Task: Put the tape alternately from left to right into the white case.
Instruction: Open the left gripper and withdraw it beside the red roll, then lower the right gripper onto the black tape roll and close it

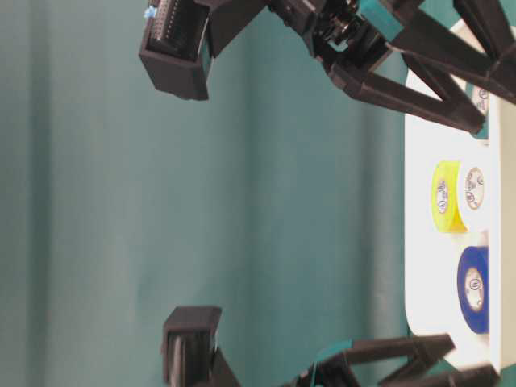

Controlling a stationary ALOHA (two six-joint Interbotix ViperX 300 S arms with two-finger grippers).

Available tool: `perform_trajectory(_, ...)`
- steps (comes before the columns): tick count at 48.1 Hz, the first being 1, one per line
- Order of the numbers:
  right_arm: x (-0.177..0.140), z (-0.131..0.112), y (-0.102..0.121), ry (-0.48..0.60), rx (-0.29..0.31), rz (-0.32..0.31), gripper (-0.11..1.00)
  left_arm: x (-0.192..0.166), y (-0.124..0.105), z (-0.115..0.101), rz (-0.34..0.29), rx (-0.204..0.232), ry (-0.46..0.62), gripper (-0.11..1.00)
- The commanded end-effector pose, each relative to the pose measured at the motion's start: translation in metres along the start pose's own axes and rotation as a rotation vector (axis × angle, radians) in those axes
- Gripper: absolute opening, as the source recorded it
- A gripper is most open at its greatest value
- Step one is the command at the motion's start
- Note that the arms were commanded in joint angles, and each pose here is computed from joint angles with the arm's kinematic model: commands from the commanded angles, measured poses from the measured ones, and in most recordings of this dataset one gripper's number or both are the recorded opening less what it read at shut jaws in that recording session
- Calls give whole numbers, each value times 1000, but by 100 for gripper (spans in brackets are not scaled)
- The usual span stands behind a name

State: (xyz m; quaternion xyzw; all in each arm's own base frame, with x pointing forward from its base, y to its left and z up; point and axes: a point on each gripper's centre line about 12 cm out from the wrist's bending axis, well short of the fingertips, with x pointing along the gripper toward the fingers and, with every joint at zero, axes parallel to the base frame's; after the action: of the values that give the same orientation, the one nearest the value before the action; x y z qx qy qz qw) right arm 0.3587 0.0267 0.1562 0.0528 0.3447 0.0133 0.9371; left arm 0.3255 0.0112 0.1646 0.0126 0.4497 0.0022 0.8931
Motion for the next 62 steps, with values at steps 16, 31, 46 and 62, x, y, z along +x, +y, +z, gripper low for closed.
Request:
perform_trajectory(16, -6, 11, 4, -41, -2, 12, 79, -12, -33, 3, -62, 77, -32, 53)
perform_trajectory(31, -6, 9, 3, -35, -2, 11, 79, -13, -50, 0, -95, 116, -30, 53)
perform_trajectory(46, -6, 9, 3, -35, 0, 11, 79, -11, -52, -7, -99, 122, -17, 53)
perform_trajectory(62, -6, 9, 4, -34, 0, 12, 79, -11, -53, -4, -100, 123, -31, 53)
